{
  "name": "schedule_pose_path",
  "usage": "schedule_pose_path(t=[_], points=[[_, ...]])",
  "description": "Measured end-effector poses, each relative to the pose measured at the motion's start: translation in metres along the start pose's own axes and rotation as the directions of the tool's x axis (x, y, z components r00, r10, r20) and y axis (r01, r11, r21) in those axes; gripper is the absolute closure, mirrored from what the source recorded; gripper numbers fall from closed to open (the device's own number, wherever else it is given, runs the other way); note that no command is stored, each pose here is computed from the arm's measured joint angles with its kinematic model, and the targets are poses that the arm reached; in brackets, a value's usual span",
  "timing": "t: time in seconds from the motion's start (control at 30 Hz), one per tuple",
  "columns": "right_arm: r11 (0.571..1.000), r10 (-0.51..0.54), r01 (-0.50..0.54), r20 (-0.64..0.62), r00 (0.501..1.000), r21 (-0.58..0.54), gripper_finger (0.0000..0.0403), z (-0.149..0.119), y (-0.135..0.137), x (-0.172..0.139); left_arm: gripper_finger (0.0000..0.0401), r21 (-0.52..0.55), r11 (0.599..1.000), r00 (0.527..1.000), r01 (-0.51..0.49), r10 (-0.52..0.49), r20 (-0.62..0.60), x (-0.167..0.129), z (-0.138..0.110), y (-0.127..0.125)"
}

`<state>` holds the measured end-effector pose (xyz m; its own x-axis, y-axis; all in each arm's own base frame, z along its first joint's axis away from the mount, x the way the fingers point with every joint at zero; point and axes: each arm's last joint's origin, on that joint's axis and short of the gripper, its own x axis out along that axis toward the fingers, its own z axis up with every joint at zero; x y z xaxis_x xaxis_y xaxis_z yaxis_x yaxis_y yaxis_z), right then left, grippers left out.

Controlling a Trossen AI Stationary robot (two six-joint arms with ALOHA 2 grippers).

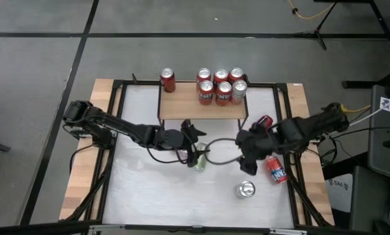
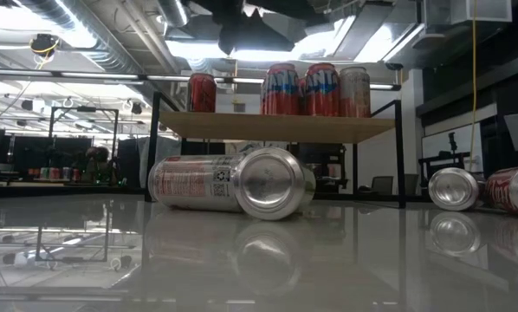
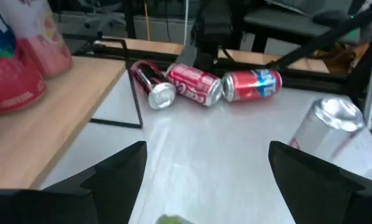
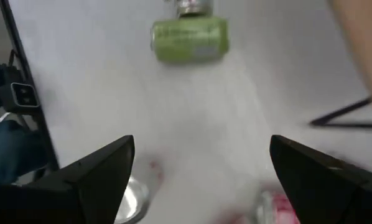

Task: Place canned beverage on shelf
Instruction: Put the green soda can on the shelf

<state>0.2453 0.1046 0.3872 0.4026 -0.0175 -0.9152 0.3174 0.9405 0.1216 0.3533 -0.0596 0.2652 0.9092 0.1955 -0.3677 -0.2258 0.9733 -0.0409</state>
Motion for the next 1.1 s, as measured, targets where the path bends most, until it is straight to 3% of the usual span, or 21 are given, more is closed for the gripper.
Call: schedule_pose_path(t=[0.17, 0.47, 0.73, 0.93, 1.1], points=[[0.997, 0.042, -0.038, -0.059, 0.997, 0.072, 0.0040, -0.017, 0.015, 0.004, 0.0071, 0.017, 1.000, 1.000, 0.011, -0.010, -0.028, -0.002, -0.004, -0.005], [0.992, 0.121, -0.120, -0.017, 0.993, 0.031, 0.0040, -0.032, 0.039, 0.014, 0.0071, 0.026, 0.999, 0.998, 0.037, -0.035, -0.056, -0.007, -0.009, -0.016], [0.991, 0.110, -0.119, 0.147, 0.983, 0.054, 0.0040, -0.027, 0.046, 0.033, 0.0071, -0.184, 0.983, 0.993, 0.006, -0.028, -0.117, -0.010, -0.016, -0.019], [0.994, 0.062, -0.077, 0.183, 0.981, 0.080, 0.0040, -0.023, 0.041, 0.045, 0.0071, -0.359, 0.930, 0.971, -0.077, -0.013, -0.240, -0.016, -0.031, -0.023], [0.993, 0.006, -0.030, 0.205, 0.979, 0.114, 0.0040, -0.016, 0.032, 0.050, 0.0071, -0.437, 0.888, 0.966, -0.146, 0.032, -0.258, -0.013, -0.043, -0.034]])
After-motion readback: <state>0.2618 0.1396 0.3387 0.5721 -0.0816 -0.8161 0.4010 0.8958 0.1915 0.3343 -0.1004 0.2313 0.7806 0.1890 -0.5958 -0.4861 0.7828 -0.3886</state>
